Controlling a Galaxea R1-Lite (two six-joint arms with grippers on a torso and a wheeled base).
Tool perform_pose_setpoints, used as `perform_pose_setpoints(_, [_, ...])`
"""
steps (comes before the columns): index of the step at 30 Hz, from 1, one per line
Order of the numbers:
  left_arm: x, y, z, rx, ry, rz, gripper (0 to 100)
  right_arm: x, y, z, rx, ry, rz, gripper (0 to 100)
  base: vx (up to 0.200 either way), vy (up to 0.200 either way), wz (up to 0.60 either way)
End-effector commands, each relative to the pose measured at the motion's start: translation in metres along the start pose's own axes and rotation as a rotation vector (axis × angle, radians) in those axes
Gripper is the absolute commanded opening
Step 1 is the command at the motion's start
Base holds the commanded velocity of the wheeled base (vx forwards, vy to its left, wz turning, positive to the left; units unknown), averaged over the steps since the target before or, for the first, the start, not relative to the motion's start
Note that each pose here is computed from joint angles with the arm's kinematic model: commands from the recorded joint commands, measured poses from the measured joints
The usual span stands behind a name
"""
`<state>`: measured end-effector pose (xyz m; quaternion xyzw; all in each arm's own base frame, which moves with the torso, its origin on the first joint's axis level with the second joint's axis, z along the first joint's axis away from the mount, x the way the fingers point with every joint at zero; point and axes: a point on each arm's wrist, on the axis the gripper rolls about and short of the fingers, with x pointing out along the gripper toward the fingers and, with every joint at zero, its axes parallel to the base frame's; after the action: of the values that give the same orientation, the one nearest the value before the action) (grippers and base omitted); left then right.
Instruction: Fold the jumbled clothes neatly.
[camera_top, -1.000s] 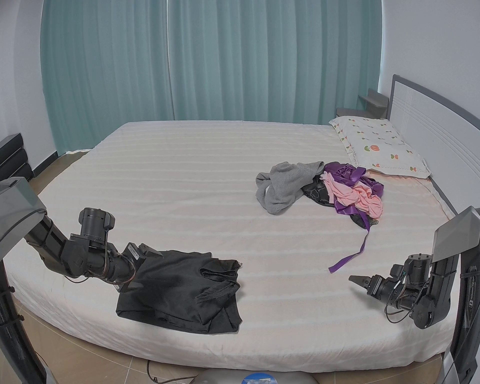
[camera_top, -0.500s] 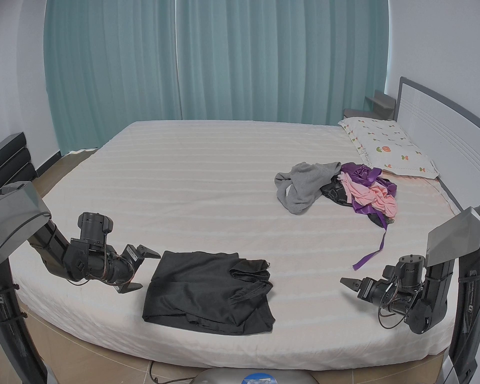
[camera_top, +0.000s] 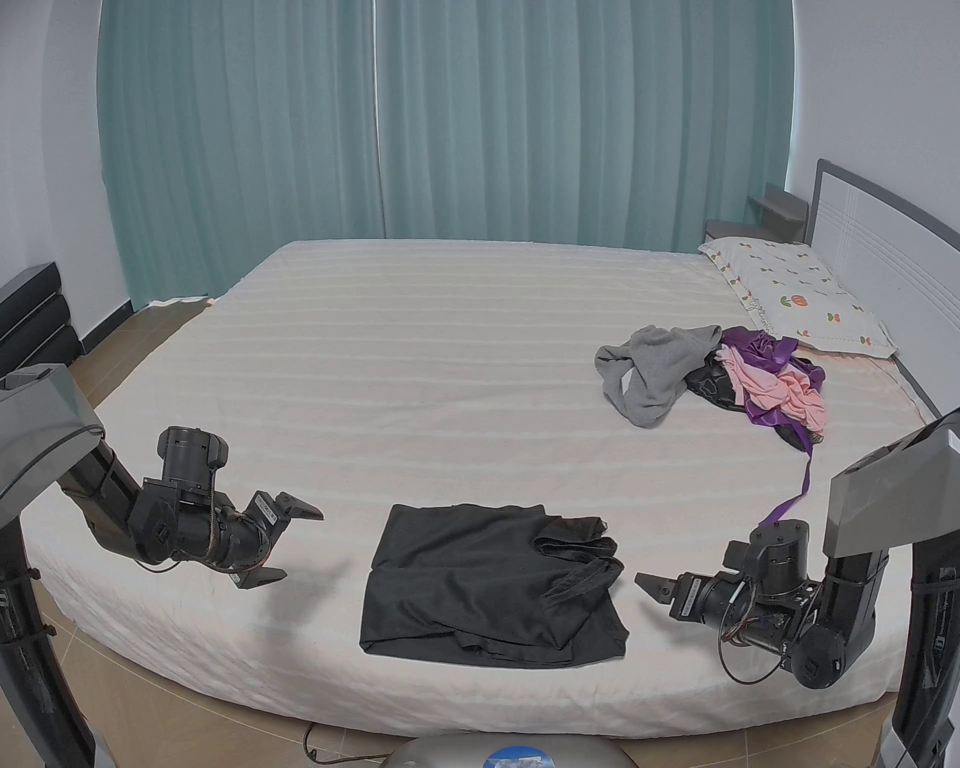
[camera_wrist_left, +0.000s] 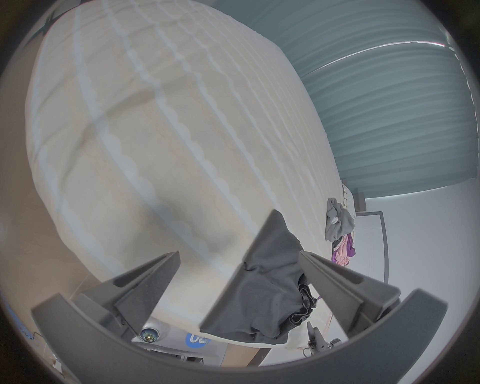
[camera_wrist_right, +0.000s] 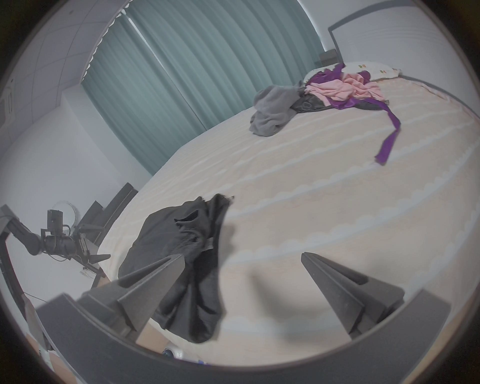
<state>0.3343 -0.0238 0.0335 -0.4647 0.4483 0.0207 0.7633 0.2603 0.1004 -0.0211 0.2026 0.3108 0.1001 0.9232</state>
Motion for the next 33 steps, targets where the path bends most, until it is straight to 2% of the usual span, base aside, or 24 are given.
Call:
perform_pose_setpoints(1, [0.001, 0.000, -0.001, 0.004, 0.002, 0.003, 100, 0.006, 0.026, 0.001, -0.047, -0.033, 0.009, 100, 0.000, 0.000, 0.00])
perform_pose_setpoints(6, [0.003, 0.002, -0.001, 0.007, 0.003, 0.009, 100, 0.007, 0.045, -0.006, -0.094, 0.026, 0.006, 100, 0.000, 0.000, 0.00])
perform_pose_setpoints(11, [0.003, 0.002, -0.001, 0.009, 0.005, 0.010, 100, 0.014, 0.045, -0.006, -0.125, 0.029, -0.060, 100, 0.000, 0.000, 0.00])
perform_pose_setpoints(15, [0.003, 0.002, -0.001, 0.009, 0.005, 0.010, 100, 0.019, 0.043, -0.011, -0.157, 0.049, -0.069, 100, 0.000, 0.000, 0.00])
perform_pose_setpoints(26, [0.003, 0.002, -0.002, 0.010, 0.006, 0.010, 100, 0.024, 0.065, -0.019, -0.220, 0.082, -0.052, 100, 0.000, 0.000, 0.00])
perform_pose_setpoints(33, [0.003, 0.002, -0.002, 0.012, 0.007, 0.011, 100, 0.031, 0.072, -0.020, -0.252, 0.137, -0.098, 100, 0.000, 0.000, 0.00])
